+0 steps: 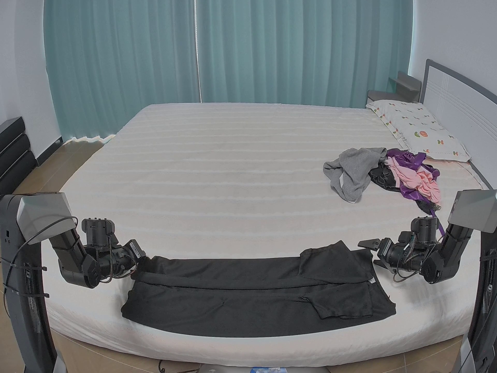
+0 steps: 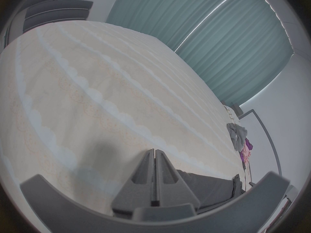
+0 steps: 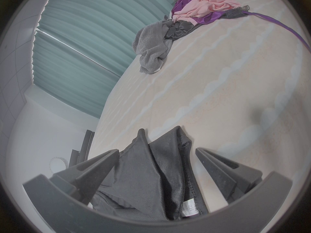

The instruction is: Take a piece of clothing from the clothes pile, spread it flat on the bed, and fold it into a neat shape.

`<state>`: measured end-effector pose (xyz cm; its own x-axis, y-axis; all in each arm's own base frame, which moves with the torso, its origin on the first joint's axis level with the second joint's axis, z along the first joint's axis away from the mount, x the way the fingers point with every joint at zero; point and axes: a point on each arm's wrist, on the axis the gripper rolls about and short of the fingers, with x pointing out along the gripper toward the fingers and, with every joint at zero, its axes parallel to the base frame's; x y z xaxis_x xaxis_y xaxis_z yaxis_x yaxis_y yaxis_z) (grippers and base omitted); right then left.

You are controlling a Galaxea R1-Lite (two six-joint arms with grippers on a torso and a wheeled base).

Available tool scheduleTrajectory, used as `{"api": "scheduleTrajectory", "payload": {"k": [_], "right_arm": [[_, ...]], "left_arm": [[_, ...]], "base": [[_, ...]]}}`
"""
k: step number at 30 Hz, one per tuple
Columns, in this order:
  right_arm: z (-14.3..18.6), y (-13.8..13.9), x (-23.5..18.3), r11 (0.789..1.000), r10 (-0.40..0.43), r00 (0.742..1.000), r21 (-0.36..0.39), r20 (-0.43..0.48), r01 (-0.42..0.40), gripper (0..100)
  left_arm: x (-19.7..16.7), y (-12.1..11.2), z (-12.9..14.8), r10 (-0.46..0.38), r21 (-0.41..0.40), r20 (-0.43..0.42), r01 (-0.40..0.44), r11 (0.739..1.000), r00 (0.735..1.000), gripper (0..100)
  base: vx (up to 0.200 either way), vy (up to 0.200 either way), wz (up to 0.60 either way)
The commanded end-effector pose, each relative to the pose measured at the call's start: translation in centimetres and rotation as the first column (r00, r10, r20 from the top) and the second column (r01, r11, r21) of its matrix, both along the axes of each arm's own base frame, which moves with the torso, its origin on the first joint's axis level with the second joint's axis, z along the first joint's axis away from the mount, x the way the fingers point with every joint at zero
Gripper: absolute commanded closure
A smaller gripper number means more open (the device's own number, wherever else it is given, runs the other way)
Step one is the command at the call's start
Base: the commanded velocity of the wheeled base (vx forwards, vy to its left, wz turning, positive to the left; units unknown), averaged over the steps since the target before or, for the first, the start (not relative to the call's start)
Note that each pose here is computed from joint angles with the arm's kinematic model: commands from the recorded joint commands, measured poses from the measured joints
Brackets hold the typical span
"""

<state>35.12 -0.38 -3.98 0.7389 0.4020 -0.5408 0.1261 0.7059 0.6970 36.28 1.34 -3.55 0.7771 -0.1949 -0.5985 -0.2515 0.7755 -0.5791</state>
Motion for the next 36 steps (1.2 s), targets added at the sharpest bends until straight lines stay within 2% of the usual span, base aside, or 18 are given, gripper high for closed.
{"api": "scheduleTrajectory", "payload": {"k": [1, 5, 18, 34, 35, 36], "right_arm": [[-0.1, 0.0, 0.0, 1.000, -0.004, 1.000, -0.004, -0.002, 0.004, 0], [-0.2, 0.0, 0.1, 1.000, -0.013, 1.000, -0.011, -0.002, 0.013, 0], [-0.4, -0.1, 0.9, 0.999, -0.043, 0.999, -0.031, 0.004, 0.044, 0], [-1.3, 0.6, 2.1, 0.997, -0.052, 0.998, -0.058, 0.020, 0.053, 0], [-1.3, 0.6, 2.1, 0.997, -0.052, 0.999, -0.058, 0.017, 0.053, 100], [-1.2, 0.6, 2.1, 0.997, -0.052, 0.998, -0.060, 0.019, 0.053, 100]], "left_arm": [[-0.1, 0.3, 0.0, 0.013, -0.005, -0.005, -0.013, 1.000, 1.000, 100], [-0.7, 0.6, 1.0, 0.073, -0.059, -0.005, -0.073, 0.996, 0.997, 100], [-1.7, 0.9, 0.9, 0.099, -0.055, 0.048, -0.096, 0.994, 0.994, 100], [-1.5, 1.0, 0.1, 0.123, -0.037, 0.036, -0.122, 0.992, 0.992, 100], [-1.5, 1.0, 0.1, 0.123, -0.037, 0.036, -0.122, 0.992, 0.992, 100], [-1.5, 1.0, 0.1, 0.123, -0.037, 0.036, -0.122, 0.992, 0.992, 100]], "base": [[0.000, 0.000, 0.00], [0.000, 0.000, 0.00], [0.000, 0.000, 0.00], [0.000, 0.000, 0.00], [0.000, 0.000, 0.00], [0.000, 0.000, 0.00]]}}
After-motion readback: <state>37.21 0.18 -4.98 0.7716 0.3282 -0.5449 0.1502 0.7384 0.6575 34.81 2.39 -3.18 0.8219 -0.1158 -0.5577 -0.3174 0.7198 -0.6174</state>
